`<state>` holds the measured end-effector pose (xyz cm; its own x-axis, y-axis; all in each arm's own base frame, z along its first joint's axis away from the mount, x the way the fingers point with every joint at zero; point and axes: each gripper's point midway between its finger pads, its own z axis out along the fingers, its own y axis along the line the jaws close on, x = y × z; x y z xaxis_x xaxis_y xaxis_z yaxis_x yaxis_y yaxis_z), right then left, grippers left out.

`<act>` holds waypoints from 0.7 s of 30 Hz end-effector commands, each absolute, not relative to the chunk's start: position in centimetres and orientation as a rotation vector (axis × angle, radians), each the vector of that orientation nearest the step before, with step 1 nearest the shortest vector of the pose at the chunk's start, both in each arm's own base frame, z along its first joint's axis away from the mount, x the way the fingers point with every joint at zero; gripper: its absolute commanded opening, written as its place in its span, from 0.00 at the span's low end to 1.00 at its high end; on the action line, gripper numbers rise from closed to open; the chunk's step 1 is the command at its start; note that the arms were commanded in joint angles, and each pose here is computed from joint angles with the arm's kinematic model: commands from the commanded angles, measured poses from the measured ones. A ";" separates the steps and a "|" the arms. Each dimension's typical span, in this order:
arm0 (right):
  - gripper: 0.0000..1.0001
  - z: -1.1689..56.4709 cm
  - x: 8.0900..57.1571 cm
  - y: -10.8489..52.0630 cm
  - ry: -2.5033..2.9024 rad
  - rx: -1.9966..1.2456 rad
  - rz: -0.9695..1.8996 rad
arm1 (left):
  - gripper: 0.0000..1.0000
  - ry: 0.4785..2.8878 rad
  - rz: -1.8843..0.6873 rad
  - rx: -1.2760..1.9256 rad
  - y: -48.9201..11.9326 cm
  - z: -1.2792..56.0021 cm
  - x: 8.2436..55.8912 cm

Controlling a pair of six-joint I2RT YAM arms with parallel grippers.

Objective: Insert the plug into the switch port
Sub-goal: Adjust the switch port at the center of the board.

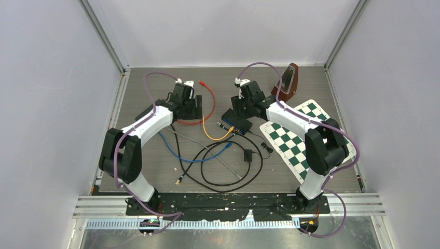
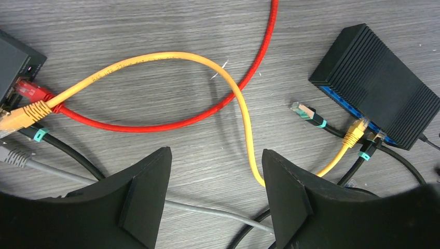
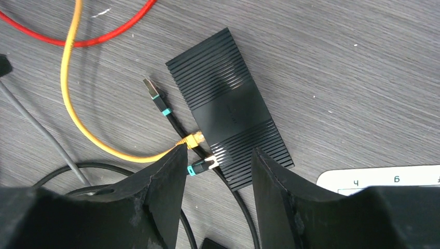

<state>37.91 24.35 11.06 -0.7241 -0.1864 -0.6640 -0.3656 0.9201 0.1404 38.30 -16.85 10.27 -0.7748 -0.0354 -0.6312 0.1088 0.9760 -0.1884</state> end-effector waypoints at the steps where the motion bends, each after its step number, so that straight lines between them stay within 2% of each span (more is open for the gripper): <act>1: 0.56 13.0 38.2 24.1 2.332 -0.446 0.389 | 0.67 2.396 -0.347 0.077 -17.9 11.7 38.7; 10: 0.73 9.6 39.5 23.3 2.355 -0.779 0.263 | 0.68 2.391 -0.250 0.100 -15.6 12.6 36.7; 15: 0.75 8.8 41.0 24.6 2.363 -0.853 0.282 | 0.69 2.356 -0.234 0.111 -14.4 13.9 35.3; 21: 0.72 9.2 40.3 23.4 2.469 -0.758 0.228 | 0.68 2.372 -0.402 0.168 -16.1 13.6 32.8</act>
<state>40.20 23.99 6.38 -0.6730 -0.5001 -0.5450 -0.6001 0.7999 0.0070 34.18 -15.16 13.42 -0.7333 0.0026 -0.6799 0.1714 0.9684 -0.1811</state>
